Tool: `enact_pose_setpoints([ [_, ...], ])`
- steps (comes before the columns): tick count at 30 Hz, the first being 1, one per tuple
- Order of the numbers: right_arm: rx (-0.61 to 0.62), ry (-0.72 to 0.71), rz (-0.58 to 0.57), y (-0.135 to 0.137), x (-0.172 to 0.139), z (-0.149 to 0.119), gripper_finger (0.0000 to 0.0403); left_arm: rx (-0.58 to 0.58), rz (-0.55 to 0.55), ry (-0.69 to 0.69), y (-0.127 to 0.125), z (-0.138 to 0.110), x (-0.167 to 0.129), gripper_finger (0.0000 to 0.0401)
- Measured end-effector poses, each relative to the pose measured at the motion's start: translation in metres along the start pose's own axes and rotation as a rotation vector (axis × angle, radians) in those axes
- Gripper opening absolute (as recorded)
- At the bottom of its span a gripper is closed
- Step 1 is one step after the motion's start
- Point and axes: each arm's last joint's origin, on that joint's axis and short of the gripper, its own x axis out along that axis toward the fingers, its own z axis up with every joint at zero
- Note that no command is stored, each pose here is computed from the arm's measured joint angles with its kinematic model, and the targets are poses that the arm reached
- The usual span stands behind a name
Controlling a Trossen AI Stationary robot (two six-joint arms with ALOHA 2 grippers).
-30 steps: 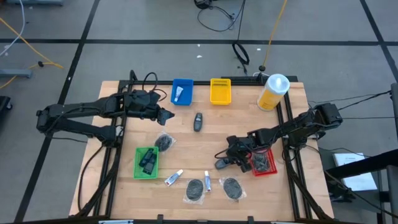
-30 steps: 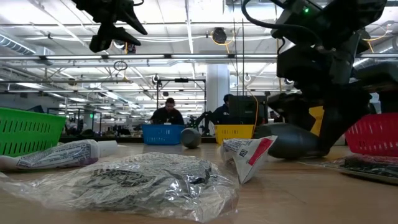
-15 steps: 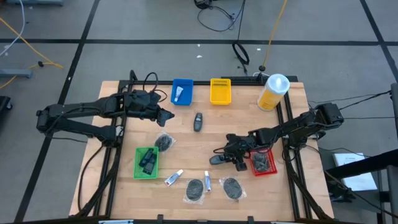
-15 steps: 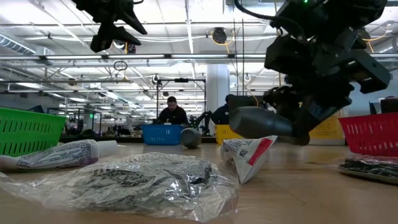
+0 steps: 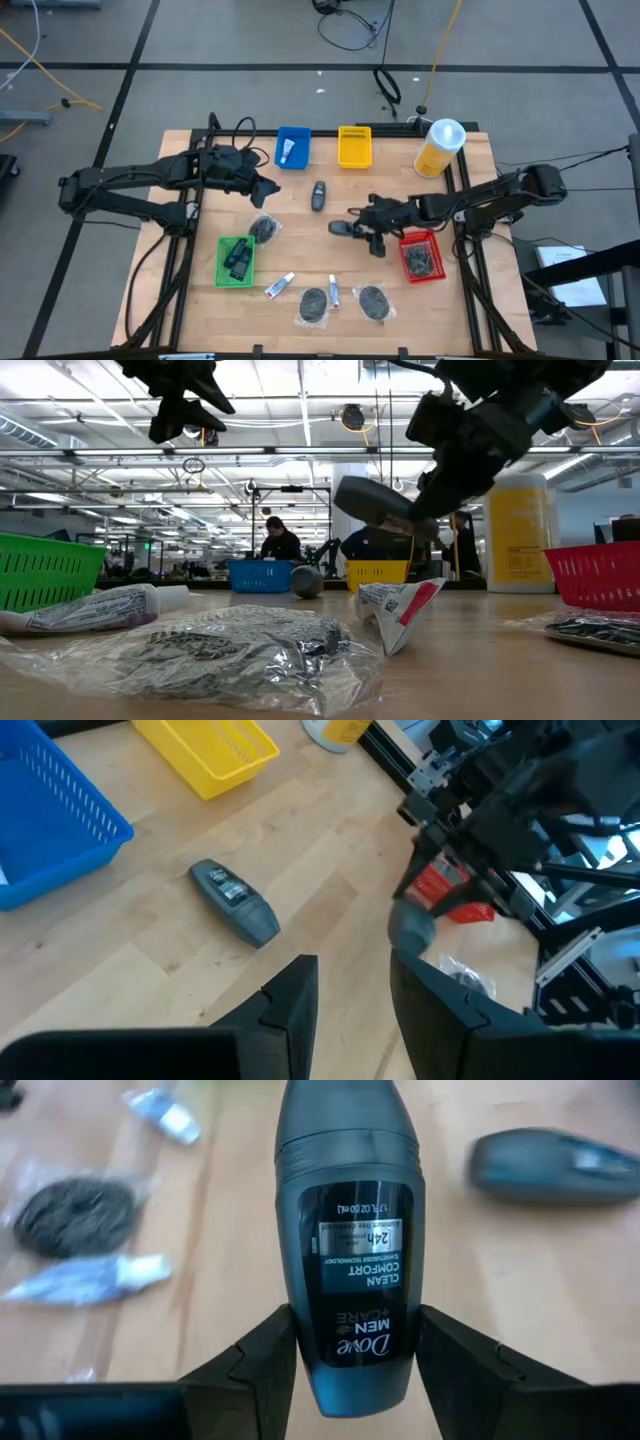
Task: Pick & Place Travel size toiletries
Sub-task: Put the gray deodorant into the yellow basket
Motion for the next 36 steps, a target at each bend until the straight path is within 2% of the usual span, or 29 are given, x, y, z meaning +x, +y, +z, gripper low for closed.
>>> enact_pose_setpoints([
  [7,0.051,-0.062,-0.076,-0.020,-0.007,0.009,0.0169,0.029,0.008,-0.003,0.000,0.000,0.000,0.0124],
  [13,-0.039,-0.034,-0.133,-0.039,-0.008,0.008,0.0169,0.067,0.014,0.005,0.001,-0.001,0.000,0.0124],
  [18,-0.027,-0.042,-0.198,-0.060,-0.011,0.009,0.0169,0.076,0.014,0.005,0.001,-0.001,0.000,0.0124],
  [23,0.094,-0.144,-0.252,-0.080,-0.016,0.018,0.0170,0.085,0.015,0.007,0.001,-0.001,0.000,0.0124],
  [28,0.259,-0.324,-0.282,-0.095,-0.023,0.031,0.0178,0.159,0.020,0.006,0.002,-0.001,0.000,0.0124],
  [36,0.518,-0.485,-0.416,-0.118,-0.033,0.037,0.0173,0.211,0.153,-0.007,0.014,0.002,-0.001,0.0124],
])
